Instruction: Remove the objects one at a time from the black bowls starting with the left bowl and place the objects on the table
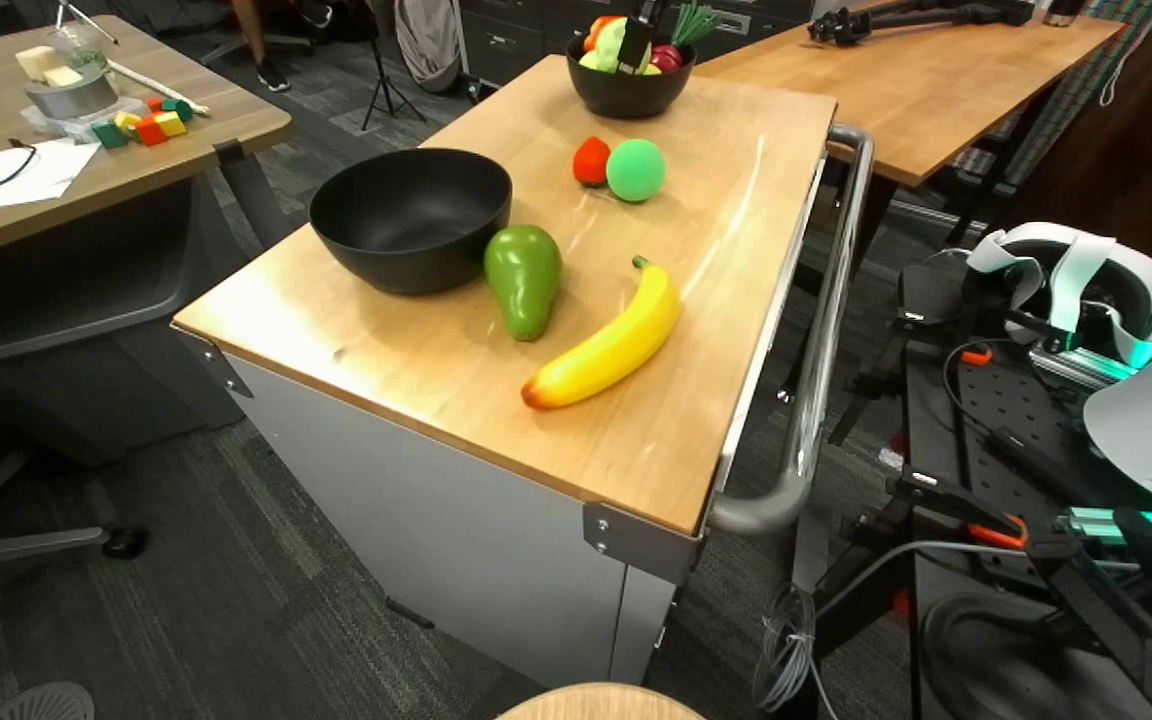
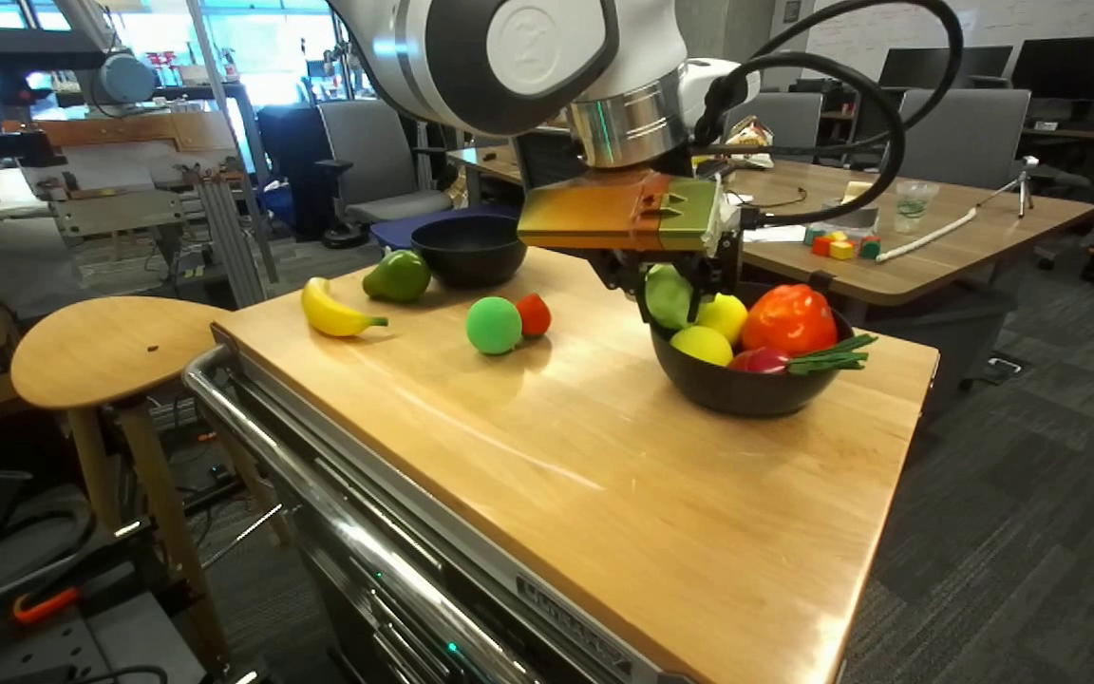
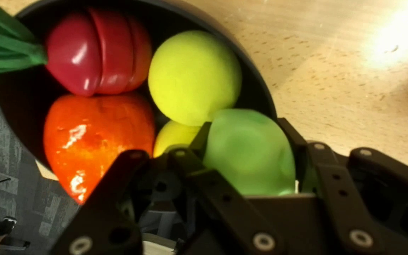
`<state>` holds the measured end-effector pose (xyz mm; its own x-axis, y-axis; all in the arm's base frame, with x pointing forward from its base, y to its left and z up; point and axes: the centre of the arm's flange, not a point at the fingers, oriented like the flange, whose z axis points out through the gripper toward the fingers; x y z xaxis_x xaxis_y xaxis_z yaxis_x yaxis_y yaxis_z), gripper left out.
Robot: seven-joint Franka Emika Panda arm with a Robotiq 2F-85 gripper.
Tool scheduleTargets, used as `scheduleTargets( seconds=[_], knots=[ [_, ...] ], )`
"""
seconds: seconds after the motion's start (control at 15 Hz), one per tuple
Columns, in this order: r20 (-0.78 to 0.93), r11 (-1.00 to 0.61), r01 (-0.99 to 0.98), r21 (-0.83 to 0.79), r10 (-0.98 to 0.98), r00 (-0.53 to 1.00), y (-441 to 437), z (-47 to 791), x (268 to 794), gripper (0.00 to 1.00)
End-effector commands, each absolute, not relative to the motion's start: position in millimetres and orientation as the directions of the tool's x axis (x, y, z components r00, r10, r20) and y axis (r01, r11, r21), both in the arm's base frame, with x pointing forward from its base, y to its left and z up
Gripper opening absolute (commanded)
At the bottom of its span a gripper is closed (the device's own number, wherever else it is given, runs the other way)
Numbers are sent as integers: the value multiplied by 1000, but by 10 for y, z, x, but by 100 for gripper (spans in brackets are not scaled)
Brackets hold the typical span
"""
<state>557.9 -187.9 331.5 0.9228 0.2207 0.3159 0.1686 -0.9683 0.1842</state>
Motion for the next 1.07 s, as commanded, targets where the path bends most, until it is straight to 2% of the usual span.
scheduleTargets(
  seconds=[0.0,0.2,0.33,0.4,0.47,0.53,0.8,1.0],
  knots=[
    [341,-966,193,172,243,908,-1882,3521,5588,75],
    [348,-964,194,183,248,904,-1881,3565,5627,100],
    [352,-965,185,186,242,904,-1906,3582,5654,100],
    [357,-965,184,185,240,903,-1914,3596,5661,94],
    [359,-965,184,188,242,901,-1923,3609,5665,75],
    [359,-965,184,187,242,902,-1932,3622,5671,72],
    [346,-969,172,175,224,911,-1951,3678,5671,39],
    [361,-972,171,160,219,906,-1903,3825,5584,31]
  ],
)
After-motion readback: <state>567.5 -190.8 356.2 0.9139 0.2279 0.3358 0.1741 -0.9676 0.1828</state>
